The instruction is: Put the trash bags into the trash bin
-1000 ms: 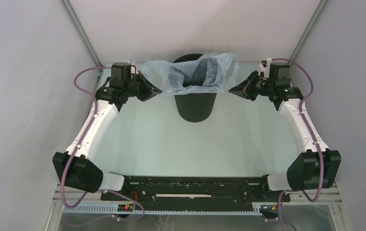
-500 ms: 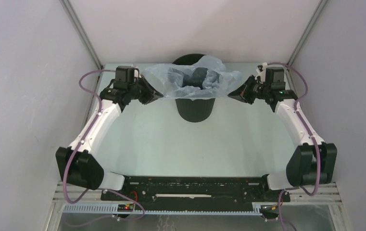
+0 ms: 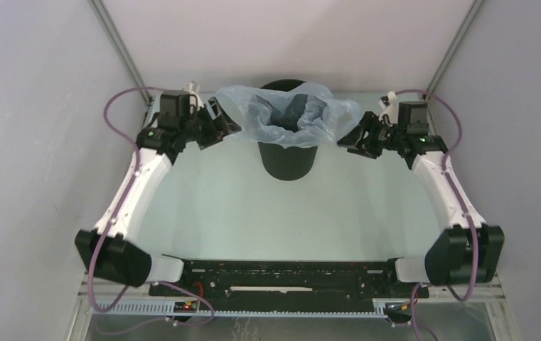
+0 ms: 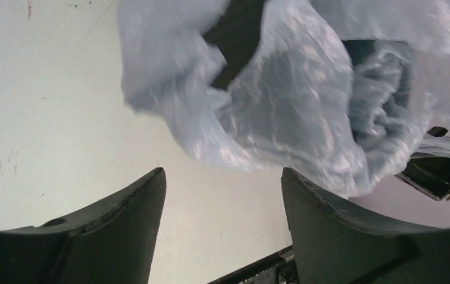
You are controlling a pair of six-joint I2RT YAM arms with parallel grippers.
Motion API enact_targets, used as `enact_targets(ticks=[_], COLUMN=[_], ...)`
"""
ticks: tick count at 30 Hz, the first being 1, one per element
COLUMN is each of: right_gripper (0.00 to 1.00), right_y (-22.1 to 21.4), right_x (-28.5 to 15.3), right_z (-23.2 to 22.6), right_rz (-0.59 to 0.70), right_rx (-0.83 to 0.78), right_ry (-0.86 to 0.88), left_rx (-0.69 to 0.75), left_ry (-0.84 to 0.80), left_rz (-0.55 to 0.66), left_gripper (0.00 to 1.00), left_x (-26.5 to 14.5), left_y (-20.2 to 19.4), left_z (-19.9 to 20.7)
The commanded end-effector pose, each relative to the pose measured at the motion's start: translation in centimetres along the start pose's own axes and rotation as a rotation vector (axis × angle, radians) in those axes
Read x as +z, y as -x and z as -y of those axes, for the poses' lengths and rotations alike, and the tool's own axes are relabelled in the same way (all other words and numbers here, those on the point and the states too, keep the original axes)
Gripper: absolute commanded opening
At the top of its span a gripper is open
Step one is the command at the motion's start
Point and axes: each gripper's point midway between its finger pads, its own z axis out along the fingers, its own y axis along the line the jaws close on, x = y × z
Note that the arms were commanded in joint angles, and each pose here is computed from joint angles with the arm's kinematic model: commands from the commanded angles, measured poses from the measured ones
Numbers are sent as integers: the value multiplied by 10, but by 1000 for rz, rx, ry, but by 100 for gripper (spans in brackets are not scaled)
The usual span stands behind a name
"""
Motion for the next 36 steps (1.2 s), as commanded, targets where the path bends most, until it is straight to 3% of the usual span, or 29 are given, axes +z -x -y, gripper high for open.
enact_targets(ticks=[1,7,10,14,20,24,30,36], right_gripper=[66,79,84,89,91,91,90,82], right_y=[-1,-6,6,33,47,68,108,100], right_x=[-51,-92,-96,-101,-83,-67,-69,-55], right_z=[-29,-61,-73,-103,-124,-142,-137,-137], right_rz=[92,194,242,308,284,300,391,323], right_rx=[-200,-416,-512,-598,-990,-1000,-917,-891], right_ry=[-7,25,20,41,-32,-16,-186,-63], left_rx=[99,129,110,127,228,219,179,85], left_ry=[-48,-2,-22,-92,-103,-105,-134,-168], left_rz=[83,224,283,290,230,227,214,212], left_gripper=[80,95,99,100,100,100,100,85], left_x=[-48,-89,-87,-75,-46,-38,-16,-1], left_y=[-2,18,35,56,74,91,105,112], left_z=[8,3,2,18,22,19,20,22])
